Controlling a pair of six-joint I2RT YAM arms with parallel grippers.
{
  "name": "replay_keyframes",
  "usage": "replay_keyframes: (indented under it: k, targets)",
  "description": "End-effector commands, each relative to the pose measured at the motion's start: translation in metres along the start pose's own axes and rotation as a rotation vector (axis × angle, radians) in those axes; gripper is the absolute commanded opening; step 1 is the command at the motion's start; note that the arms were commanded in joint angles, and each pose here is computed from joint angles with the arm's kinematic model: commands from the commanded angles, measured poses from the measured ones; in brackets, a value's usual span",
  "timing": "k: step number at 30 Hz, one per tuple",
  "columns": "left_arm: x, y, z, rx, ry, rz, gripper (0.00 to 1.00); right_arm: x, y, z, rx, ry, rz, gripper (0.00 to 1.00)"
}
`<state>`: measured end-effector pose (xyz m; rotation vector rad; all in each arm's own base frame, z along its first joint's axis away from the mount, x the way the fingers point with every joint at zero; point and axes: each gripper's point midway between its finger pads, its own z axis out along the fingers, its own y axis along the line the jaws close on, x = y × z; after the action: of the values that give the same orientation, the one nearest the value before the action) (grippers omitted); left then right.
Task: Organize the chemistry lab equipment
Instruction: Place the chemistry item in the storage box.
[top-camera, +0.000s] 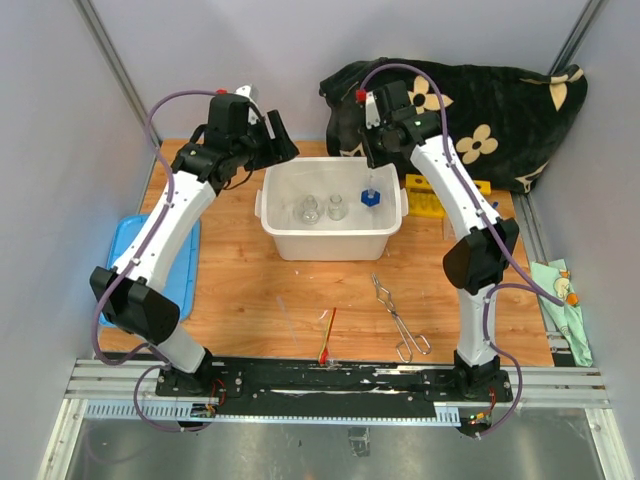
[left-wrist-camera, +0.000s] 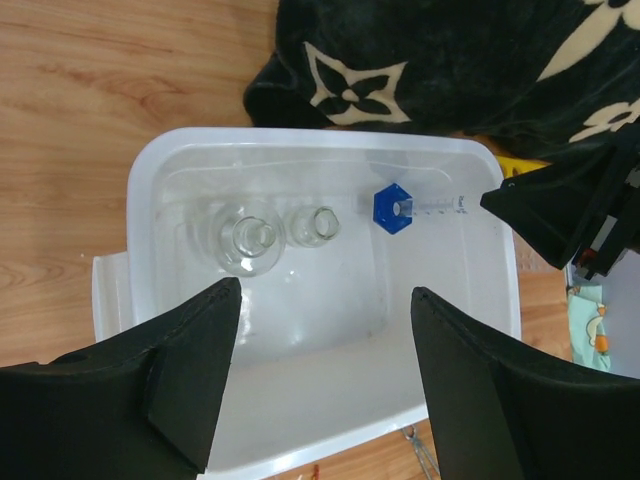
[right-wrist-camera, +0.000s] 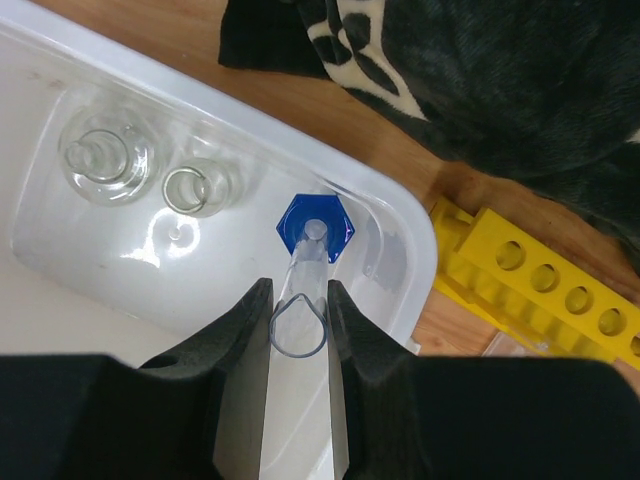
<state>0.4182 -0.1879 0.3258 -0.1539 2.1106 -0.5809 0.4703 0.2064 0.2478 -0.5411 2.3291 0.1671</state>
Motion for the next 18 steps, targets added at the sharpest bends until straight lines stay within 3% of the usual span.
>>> replay_keyframes:
  k: [1, 18]
  targets:
    - [-0.013, 0.0, 0.008, 0.004, -0.03, -0.008, 0.74, 0.003, 0.0, 0.015, 0.015, -0.007, -0.025, 0.0]
    - [-0.011, 0.023, 0.013, -0.038, -0.018, -0.039, 0.8, 0.019, 0.005, 0.05, -0.026, -0.07, 0.027, 0.0]
